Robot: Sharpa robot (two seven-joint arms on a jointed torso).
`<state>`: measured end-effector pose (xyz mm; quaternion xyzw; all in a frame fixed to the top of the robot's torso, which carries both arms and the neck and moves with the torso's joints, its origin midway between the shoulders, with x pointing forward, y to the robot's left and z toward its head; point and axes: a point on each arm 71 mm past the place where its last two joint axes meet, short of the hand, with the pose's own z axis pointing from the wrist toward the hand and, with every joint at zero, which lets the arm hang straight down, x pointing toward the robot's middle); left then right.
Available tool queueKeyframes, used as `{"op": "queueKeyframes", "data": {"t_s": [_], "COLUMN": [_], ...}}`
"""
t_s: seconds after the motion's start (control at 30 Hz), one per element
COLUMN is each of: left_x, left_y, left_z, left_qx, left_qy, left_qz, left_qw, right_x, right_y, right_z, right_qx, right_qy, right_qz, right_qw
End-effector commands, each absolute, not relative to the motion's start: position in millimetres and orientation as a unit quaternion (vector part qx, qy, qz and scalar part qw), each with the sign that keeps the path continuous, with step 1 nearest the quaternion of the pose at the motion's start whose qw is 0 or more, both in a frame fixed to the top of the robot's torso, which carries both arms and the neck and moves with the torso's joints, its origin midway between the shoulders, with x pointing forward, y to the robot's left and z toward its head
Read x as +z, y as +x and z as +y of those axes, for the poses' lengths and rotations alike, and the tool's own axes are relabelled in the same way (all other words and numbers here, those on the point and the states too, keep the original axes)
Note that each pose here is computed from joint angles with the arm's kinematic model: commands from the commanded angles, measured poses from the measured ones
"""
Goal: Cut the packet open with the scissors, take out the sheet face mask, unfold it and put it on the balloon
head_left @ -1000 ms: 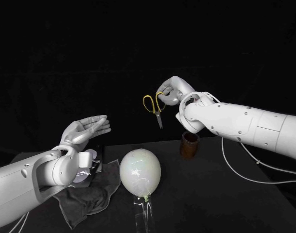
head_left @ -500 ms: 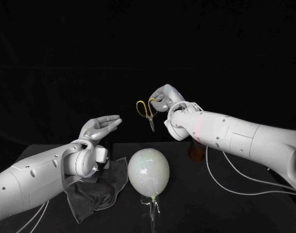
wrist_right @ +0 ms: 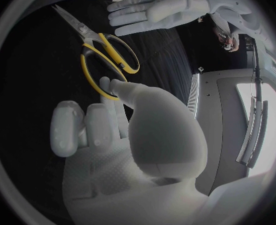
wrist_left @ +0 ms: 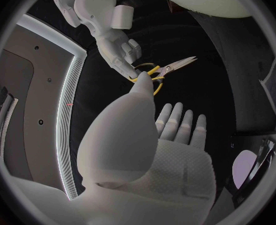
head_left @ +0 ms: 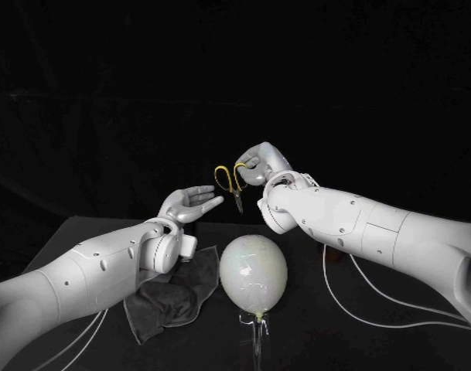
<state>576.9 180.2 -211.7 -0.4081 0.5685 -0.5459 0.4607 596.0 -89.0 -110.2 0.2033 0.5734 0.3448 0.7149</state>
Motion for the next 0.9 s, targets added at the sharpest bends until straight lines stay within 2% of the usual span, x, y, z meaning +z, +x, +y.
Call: {"op": "queueKeyframes", "data": {"t_s": [0.03, 0.2, 0.67, 0.9], "left_x": [-210.6, -211.6, -212.6, -210.7], "left_y": [579.5, 583.7, 586.6, 586.8], "left_z": [171.5, 160.5, 143.2, 142.5], "left_qx": [-0.545, -0.538, -0.535, -0.544], "left_qy": [-0.401, -0.446, -0.478, -0.485], "left_qz": [0.582, 0.579, 0.590, 0.580], "left_qw": [0.451, 0.420, 0.371, 0.366], "right_x": [-108, -108, -105, -104], "right_y": [594, 592, 589, 587], "right_z": [-82, -75, -67, -65], "right_qx": [0.355, 0.361, 0.372, 0.375], "right_qy": [0.200, 0.196, 0.190, 0.187], "right_qz": [0.566, 0.566, 0.565, 0.566], "right_qw": [0.716, 0.714, 0.712, 0.710]}}
